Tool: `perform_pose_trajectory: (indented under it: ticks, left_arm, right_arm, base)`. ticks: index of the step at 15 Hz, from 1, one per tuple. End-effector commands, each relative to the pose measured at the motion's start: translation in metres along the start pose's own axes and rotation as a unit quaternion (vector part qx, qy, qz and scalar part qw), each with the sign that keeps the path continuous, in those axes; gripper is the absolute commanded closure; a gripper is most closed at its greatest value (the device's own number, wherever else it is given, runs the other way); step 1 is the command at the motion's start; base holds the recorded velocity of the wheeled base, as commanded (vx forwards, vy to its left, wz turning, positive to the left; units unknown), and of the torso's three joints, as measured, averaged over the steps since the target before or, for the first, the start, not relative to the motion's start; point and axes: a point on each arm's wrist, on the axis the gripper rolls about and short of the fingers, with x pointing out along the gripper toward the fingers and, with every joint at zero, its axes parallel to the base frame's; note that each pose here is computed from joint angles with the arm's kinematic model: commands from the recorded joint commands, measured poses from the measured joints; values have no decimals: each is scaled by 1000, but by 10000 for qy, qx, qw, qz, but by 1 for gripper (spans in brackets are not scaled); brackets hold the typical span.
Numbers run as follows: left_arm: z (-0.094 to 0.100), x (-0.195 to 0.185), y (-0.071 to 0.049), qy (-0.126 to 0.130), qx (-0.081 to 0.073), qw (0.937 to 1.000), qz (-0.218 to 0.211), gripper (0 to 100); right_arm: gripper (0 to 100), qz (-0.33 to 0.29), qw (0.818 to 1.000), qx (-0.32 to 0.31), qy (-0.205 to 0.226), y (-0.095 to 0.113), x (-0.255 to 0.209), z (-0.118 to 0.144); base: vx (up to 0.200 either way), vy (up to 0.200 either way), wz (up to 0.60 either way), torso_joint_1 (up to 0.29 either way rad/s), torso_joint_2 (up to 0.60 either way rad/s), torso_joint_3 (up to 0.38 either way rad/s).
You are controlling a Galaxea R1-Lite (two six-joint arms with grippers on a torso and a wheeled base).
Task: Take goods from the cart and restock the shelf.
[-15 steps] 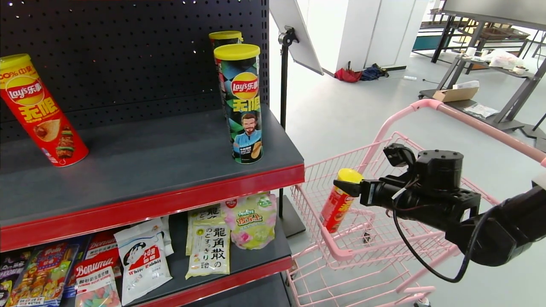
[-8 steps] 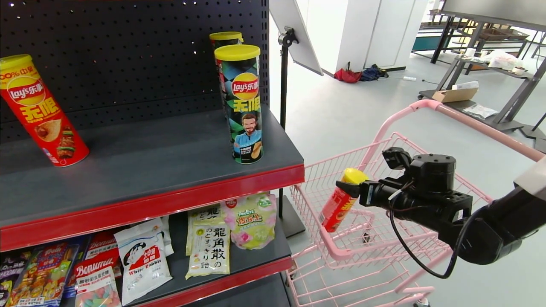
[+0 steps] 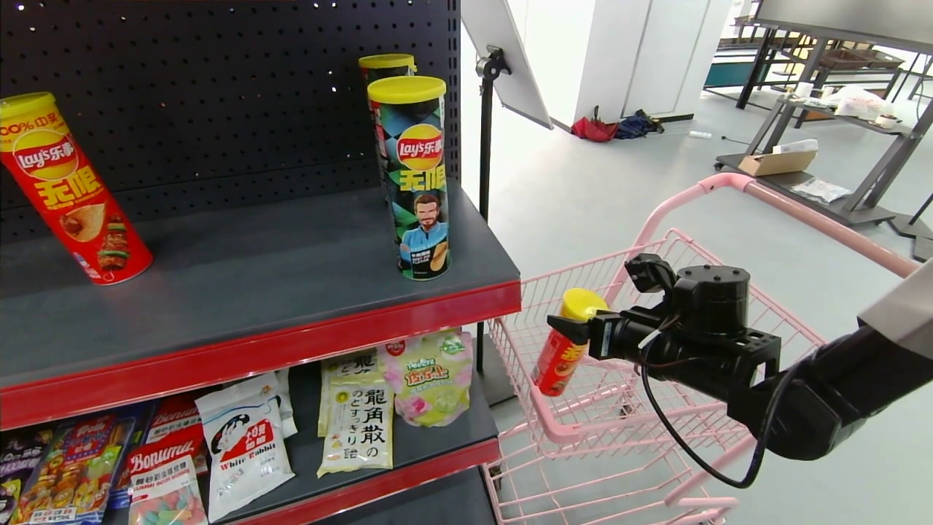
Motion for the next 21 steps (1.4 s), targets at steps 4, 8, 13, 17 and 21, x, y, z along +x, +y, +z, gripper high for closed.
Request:
perform_pose_trajectory:
  ticks: [4, 8, 13, 17, 21]
  left_arm:
    - [0, 0, 0, -1, 1, 10000, 6, 0]
    - [0, 0, 0, 6, -14, 10000, 6, 0]
    - [0, 0, 0, 6, -30, 10000, 6, 0]
    - [0, 0, 0, 6, -37, 10000, 6, 0]
    - [0, 0, 0, 6, -37, 10000, 6, 0]
  right_arm:
    - [0, 89, 9997, -73, -209, 10, -1, 10]
    - [0, 176, 9983, -140, -547, 18, -5, 30]
    - [0, -166, 9966, -141, -789, 16, -12, 40]
    - [0, -834, 9941, -72, -690, -2, -17, 30]
    - [0, -889, 9958, 20, -206, -9, -17, 2]
  base:
    - [0, 0, 0, 0, 0, 0]
    - [0, 0, 0, 0, 0, 0]
    - [0, 0, 0, 0, 0, 0]
    - [0, 0, 0, 0, 0, 0]
    - [0, 0, 0, 0, 0, 0]
